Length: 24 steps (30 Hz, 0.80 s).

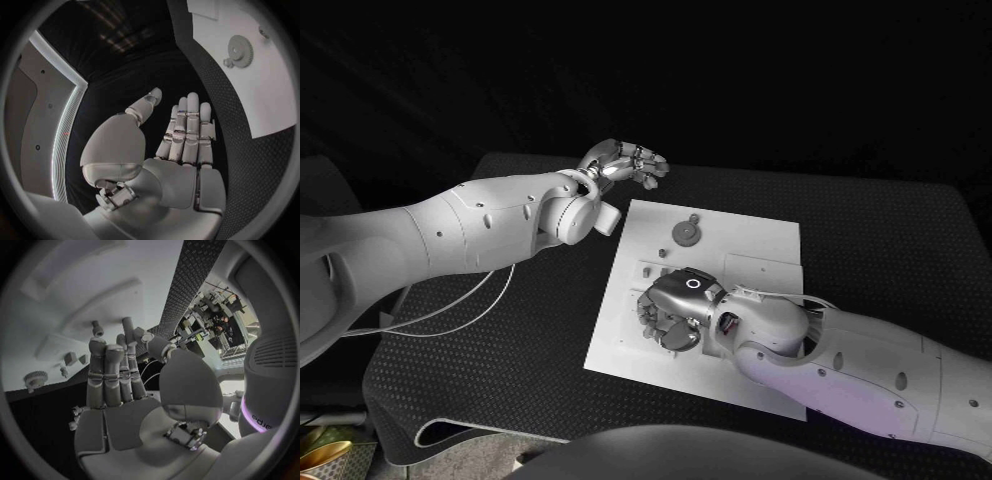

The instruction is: Assemble the parts on the task board

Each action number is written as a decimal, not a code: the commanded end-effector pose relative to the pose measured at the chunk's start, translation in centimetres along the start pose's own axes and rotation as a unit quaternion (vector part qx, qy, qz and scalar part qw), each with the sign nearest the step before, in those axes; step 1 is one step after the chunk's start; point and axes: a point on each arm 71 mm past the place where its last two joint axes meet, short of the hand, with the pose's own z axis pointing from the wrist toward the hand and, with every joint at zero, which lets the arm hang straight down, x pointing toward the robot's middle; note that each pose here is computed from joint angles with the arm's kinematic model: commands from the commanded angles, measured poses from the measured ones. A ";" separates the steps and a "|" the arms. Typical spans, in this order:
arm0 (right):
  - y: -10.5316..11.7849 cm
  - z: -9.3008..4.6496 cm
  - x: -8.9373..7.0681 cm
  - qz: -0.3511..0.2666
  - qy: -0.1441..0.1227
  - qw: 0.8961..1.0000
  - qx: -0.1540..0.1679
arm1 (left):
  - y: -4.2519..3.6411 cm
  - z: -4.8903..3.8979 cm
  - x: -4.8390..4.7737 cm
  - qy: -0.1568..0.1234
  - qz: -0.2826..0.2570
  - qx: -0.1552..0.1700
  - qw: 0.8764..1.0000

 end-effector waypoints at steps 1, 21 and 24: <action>0.3 0.1 0.3 -0.005 0.013 1.000 -0.005 | -0.19 0.07 0.29 0.007 -0.005 0.004 1.000; 0.0 0.1 0.3 0.024 0.010 1.000 0.002 | -0.17 0.01 0.15 0.006 -0.005 0.003 1.000; 0.0 0.2 0.3 0.028 0.005 1.000 0.001 | -0.16 0.01 0.15 0.006 -0.005 0.002 1.000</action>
